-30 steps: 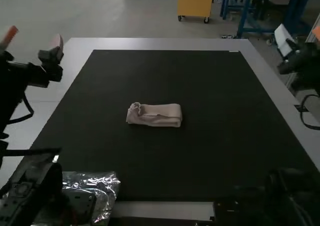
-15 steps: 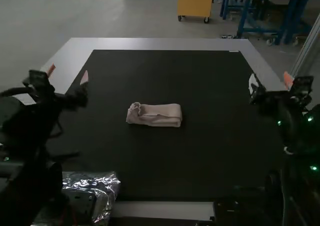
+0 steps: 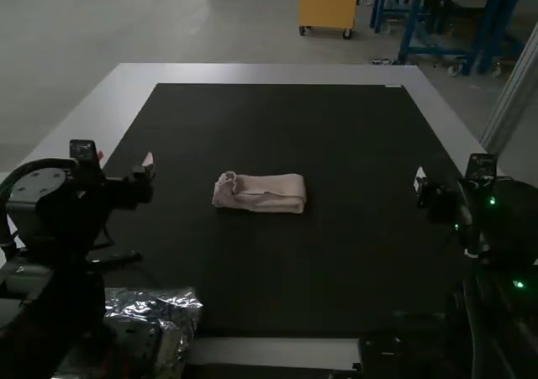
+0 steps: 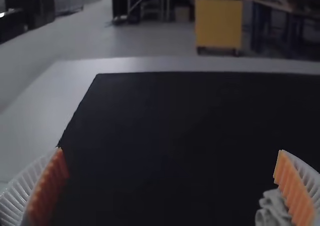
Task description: Fold the towel.
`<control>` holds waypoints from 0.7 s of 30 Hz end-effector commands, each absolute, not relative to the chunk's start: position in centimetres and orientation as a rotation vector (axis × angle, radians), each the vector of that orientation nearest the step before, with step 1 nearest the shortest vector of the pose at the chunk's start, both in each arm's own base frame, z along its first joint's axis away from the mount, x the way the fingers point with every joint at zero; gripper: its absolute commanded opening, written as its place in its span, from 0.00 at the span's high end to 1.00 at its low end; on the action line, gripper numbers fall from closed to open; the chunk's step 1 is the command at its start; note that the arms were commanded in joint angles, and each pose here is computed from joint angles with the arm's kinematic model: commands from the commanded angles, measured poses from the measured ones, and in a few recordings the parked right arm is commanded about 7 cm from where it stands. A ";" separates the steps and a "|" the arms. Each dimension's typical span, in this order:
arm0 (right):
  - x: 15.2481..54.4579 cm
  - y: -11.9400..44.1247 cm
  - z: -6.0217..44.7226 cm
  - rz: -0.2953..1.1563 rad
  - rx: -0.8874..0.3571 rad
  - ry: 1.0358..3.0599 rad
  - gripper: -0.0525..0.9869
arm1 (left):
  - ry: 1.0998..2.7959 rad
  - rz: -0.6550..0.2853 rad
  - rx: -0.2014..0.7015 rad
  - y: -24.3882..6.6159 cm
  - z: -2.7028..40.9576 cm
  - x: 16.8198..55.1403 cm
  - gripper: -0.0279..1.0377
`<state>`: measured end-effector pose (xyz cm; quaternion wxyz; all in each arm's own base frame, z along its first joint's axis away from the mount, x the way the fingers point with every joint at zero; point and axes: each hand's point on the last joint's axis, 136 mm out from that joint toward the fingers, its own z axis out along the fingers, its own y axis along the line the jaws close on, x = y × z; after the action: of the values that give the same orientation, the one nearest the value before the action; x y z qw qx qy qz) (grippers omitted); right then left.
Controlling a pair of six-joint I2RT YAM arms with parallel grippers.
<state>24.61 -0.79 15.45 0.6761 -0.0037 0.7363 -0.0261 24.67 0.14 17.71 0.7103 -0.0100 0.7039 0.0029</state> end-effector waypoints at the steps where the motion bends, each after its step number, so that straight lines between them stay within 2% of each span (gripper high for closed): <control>1: 24.6 -1.2 15.4 -0.084 0.000 1.652 0.07 | 1.559 0.006 -0.068 0.7 17.6 24.7 0.06; 8: 24.6 -0.3 15.0 -0.039 -0.041 1.665 0.07 | 1.559 0.006 -0.068 0.7 17.6 24.7 0.06; 21: 24.6 -0.2 15.0 -0.037 -0.043 1.665 0.07 | 1.559 0.007 -0.067 0.7 17.6 24.7 0.06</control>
<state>24.61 -0.38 15.33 0.6745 -0.0129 0.7379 -0.0185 24.67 0.34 17.71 0.7103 -0.0208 0.7036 0.0001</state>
